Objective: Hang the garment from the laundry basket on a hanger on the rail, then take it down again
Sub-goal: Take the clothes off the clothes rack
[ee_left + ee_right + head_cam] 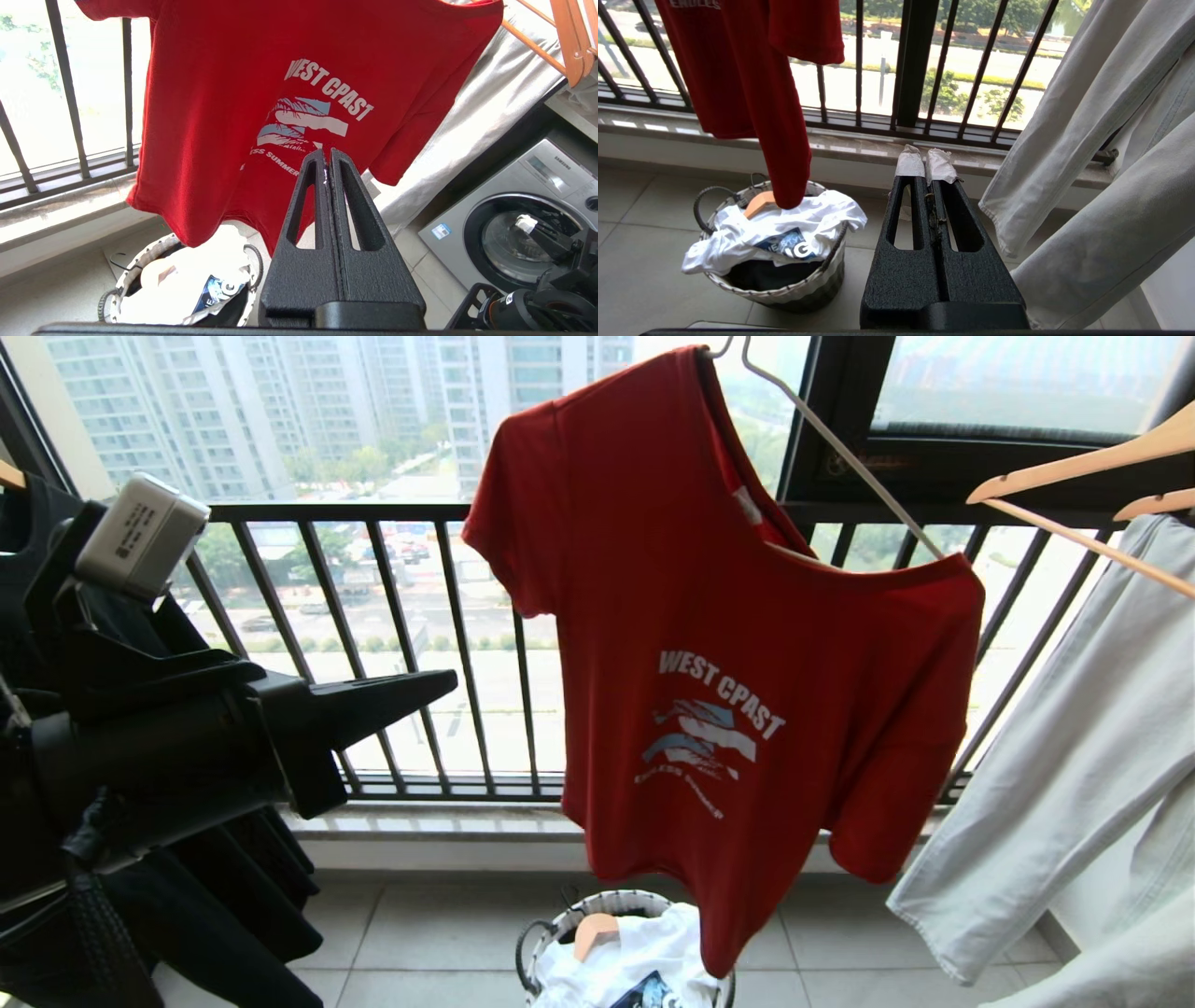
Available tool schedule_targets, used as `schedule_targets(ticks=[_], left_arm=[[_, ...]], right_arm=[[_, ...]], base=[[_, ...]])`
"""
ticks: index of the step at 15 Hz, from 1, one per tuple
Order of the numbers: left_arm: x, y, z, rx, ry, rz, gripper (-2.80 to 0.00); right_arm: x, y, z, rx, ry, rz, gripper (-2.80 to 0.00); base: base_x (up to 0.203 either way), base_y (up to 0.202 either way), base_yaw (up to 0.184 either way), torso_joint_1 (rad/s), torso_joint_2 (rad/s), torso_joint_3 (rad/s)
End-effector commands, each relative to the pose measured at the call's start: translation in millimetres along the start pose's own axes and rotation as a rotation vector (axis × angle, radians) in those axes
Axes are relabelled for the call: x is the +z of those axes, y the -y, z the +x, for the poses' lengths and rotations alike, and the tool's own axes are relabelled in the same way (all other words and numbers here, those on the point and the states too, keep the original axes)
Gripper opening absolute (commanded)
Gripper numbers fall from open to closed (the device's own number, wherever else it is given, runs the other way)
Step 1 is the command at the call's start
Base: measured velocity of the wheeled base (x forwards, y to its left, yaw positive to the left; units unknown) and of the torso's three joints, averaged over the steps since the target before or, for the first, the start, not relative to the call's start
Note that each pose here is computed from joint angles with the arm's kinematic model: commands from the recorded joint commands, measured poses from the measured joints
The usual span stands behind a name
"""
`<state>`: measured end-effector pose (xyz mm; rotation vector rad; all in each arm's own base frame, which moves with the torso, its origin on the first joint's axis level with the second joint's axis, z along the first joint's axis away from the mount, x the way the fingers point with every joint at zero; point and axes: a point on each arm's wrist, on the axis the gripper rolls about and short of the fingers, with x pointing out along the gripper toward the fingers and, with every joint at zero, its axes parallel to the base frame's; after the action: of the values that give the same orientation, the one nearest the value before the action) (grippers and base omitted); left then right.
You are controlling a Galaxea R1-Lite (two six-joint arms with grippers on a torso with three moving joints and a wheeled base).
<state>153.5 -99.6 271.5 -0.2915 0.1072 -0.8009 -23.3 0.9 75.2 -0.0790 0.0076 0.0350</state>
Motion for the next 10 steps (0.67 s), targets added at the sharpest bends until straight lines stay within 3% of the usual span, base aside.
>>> schedule_targets(ticks=[1, 4, 5, 6, 10], left_arm=[[-1, -0.6, 2, -0.001, -0.003, -0.005, -2.8], [5, 2.7, -4, -0.012, 0.025, -0.052, -2.8], [10, 5.1, -6, -0.025, 0.044, -0.085, -1.26], [14, 6.7, -7, -0.036, 0.052, -0.11, 0.0], [19, 7.5, 7, -0.061, 0.034, -0.118, 0.0]], right_arm=[[0, 0, 0, 0.001, -0.003, 0.0, -2.8], [0, 0, 0, 0.001, -0.002, -0.001, -2.8], [0, 0, 0, 0.001, -0.002, -0.001, -2.8], [0, 0, 0, 0.001, -0.002, -0.001, -2.8], [0, 0, 0, 0.001, -0.002, -0.001, -2.8]], base=[[0.0, 0.0, 0.0, 0.0, 0.0, 0.0], [0.0, 0.0, 0.0, 0.0, 0.0, 0.0], [0.0, 0.0, 0.0, 0.0, 0.0, 0.0], [0.0, 0.0, 0.0, 0.0, 0.0, 0.0], [0.0, 0.0, 0.0, 0.0, 0.0, 0.0]])
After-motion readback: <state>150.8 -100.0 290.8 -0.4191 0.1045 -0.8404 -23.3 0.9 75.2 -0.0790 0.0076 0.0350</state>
